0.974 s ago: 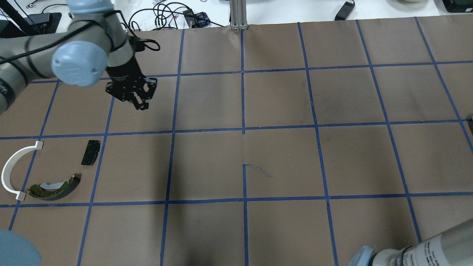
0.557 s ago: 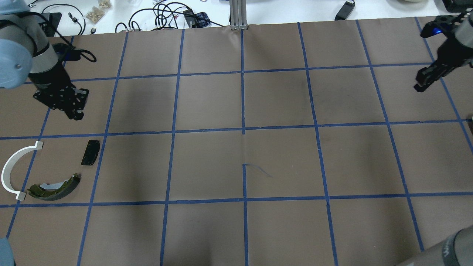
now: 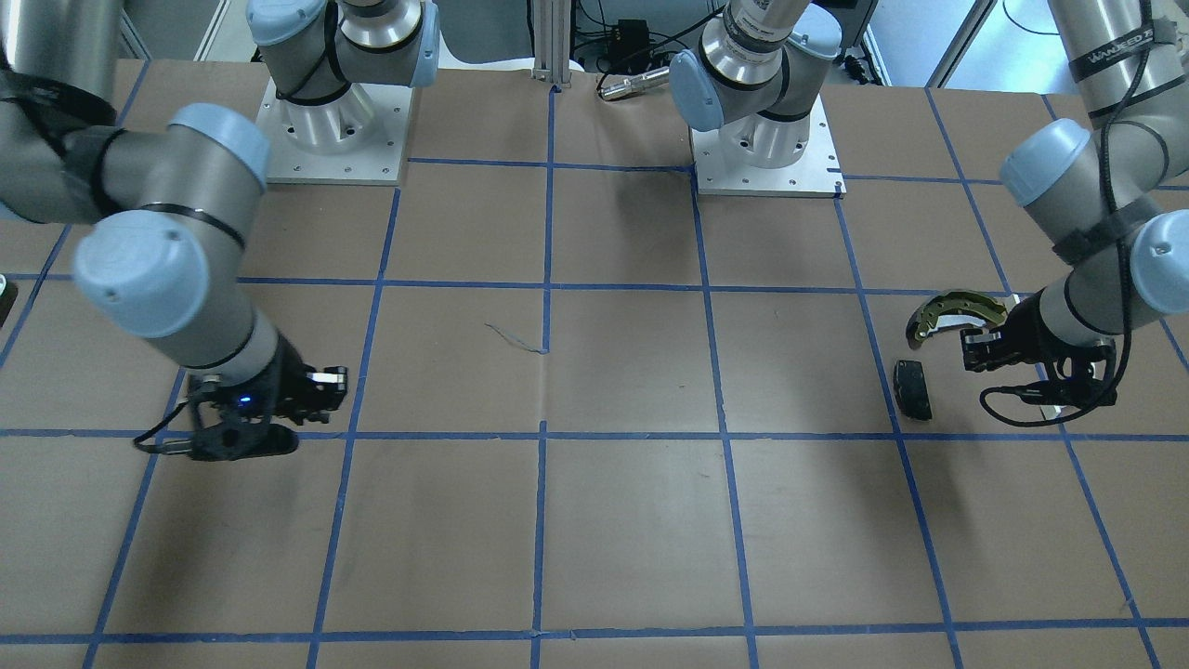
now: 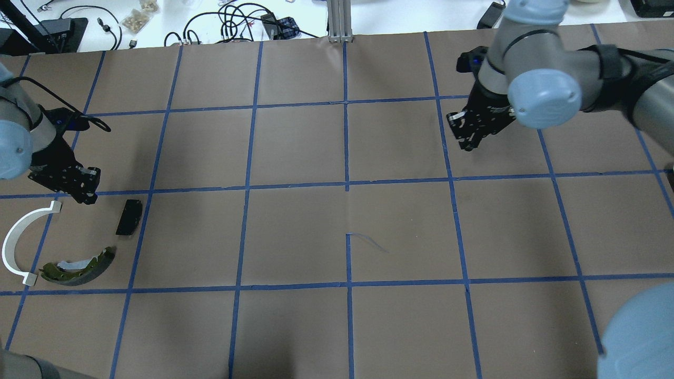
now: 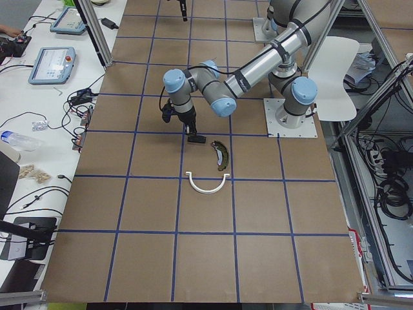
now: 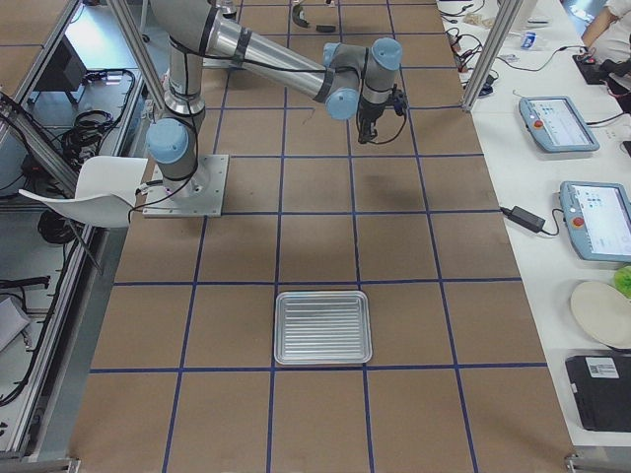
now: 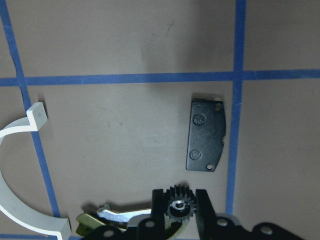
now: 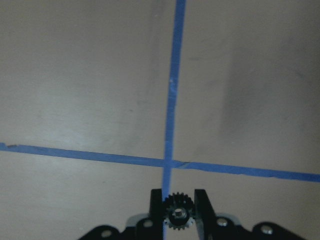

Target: Place bearing gear from tray to pile

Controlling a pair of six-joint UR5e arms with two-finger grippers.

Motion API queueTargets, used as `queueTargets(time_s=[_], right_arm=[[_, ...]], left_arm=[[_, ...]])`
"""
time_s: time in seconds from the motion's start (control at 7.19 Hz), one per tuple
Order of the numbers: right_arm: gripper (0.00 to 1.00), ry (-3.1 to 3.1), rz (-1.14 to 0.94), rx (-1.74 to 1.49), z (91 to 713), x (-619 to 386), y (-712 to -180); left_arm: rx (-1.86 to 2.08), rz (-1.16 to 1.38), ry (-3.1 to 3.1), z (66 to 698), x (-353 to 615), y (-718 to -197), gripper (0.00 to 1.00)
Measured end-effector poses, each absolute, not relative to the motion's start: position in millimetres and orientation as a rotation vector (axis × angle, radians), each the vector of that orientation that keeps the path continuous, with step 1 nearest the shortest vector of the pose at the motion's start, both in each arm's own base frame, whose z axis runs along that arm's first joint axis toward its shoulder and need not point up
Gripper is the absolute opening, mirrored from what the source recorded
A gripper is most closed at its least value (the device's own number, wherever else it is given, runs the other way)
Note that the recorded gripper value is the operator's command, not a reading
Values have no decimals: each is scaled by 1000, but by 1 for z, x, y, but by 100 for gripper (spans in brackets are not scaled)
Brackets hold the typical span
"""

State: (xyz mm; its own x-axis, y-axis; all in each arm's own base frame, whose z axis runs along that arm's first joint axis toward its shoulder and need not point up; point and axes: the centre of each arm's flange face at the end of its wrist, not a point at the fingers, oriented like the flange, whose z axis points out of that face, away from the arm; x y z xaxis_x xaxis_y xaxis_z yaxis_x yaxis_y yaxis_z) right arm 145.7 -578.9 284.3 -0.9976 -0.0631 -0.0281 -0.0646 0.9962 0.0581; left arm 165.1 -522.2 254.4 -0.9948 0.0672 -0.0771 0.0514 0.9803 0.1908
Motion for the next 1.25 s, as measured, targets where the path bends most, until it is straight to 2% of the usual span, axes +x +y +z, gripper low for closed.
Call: queueTargets(time_s=[0.42,0.56,0.97,1.11,1.25], right_arm=[[8,3109,-4,166,268,293,-521],[17,3096,-29,232,263,319,-510],[19,3068,-102,249,240,351,-508],[35,3065,-111,235,234,356,-508],[57,3065,-114,228,229,358,-508]], left_arm=[[128,293,3054,225,186,-503,0],[133,295,3054,219,190,-503,0],[134,311,3060,199,195,-507,0],[132,325,3066,192,195,-507,10],[137,337,3069,187,196,-507,94]])
